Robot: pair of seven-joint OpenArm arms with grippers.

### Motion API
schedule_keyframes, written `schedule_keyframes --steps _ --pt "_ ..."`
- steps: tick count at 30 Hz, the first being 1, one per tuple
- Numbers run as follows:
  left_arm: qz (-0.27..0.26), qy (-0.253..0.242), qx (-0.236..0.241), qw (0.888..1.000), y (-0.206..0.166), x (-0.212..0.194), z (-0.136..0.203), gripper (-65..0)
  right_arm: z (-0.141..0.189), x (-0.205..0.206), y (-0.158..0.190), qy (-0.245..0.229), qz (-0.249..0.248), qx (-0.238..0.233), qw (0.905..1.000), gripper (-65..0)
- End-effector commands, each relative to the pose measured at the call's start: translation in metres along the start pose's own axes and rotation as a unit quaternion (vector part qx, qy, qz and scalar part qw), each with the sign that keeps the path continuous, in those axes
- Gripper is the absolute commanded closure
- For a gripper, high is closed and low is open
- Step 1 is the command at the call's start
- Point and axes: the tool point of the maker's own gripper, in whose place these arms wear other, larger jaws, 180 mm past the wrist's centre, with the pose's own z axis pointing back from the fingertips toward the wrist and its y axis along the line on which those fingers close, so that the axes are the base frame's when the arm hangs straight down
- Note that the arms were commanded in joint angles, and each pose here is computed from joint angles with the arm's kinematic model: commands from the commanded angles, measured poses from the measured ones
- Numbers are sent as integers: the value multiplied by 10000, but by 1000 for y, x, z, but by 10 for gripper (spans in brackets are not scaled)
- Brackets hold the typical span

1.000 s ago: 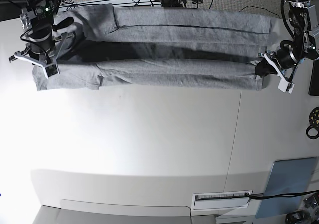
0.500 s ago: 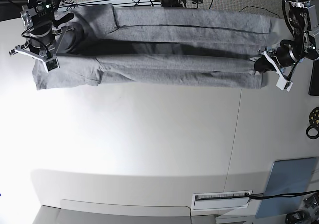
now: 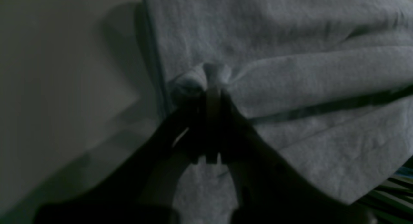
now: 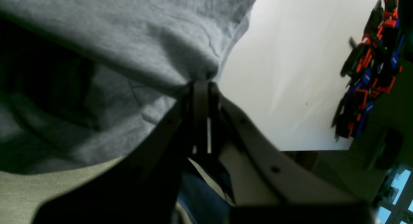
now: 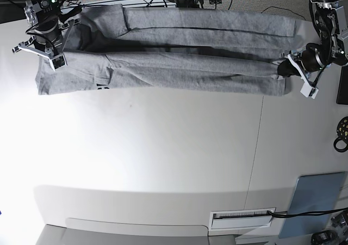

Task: Fold the T-shirt properly
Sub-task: 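Lower the hem onto the folded shirt and open both grippers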

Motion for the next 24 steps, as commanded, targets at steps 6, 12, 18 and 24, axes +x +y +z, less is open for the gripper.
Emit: schedule_keyframes --steps 6,12,18,24 --pt "-122 -97 88 9998 6 11 9 -40 3 6 -6 -139 254 -82 9995 -146" --pt "-350 -89 -46 9993 1 11 8 -290 3 7 -5 -174 293 -67 9994 -170" --pt "-282 -9 -171 9995 -3 8 9 -324 4 11 -5 -275 289 -64 9992 -170" --pt "-102 -173 -69 9998 5 5 17 -324 4 16 -7 -416 205 -98 9989 -170"
